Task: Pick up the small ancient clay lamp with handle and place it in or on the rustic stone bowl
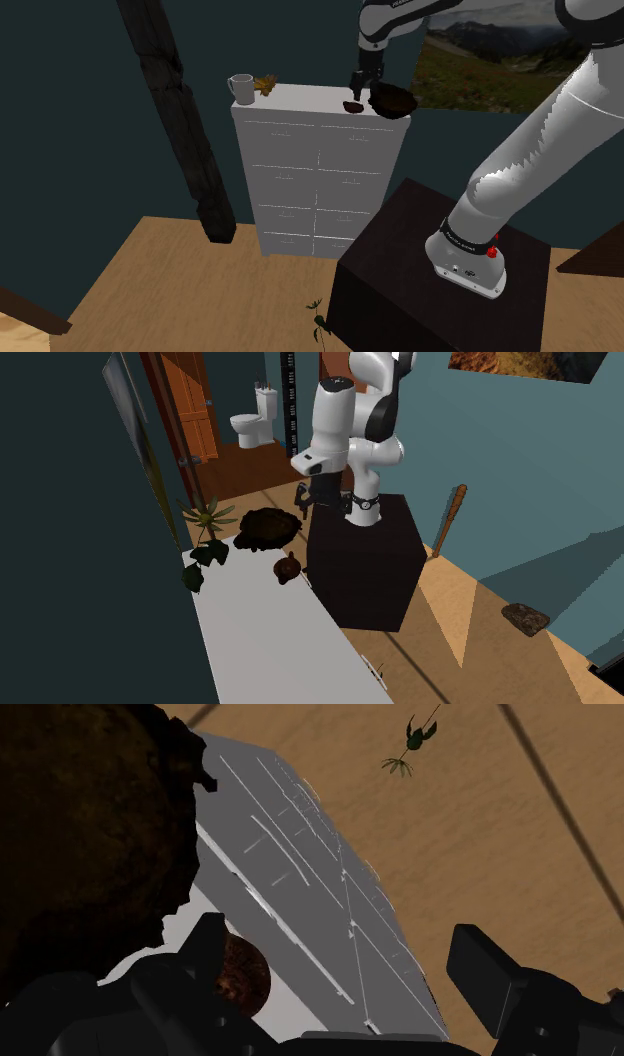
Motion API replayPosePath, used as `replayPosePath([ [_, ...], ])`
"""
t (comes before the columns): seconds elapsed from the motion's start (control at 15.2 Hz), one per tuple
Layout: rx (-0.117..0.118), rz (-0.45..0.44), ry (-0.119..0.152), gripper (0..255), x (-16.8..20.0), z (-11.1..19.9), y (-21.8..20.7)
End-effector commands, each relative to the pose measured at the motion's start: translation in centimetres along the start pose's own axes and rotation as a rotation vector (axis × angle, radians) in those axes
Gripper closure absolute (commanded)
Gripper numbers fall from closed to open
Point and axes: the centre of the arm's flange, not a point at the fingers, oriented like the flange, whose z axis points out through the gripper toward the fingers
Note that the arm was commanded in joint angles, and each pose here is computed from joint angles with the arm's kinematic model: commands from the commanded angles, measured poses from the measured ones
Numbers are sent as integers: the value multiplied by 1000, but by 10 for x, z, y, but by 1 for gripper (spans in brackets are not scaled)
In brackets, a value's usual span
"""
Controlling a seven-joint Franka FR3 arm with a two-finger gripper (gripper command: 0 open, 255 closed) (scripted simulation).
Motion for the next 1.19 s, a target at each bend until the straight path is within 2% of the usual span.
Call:
replayPosePath([
  [0.0,-11,13,10,0,18,11,16],
  [0.33,-32,43,30,0,56,26,52],
  [0.79,-32,43,30,0,58,63,53],
  [1.12,-32,43,30,0,58,66,53],
])
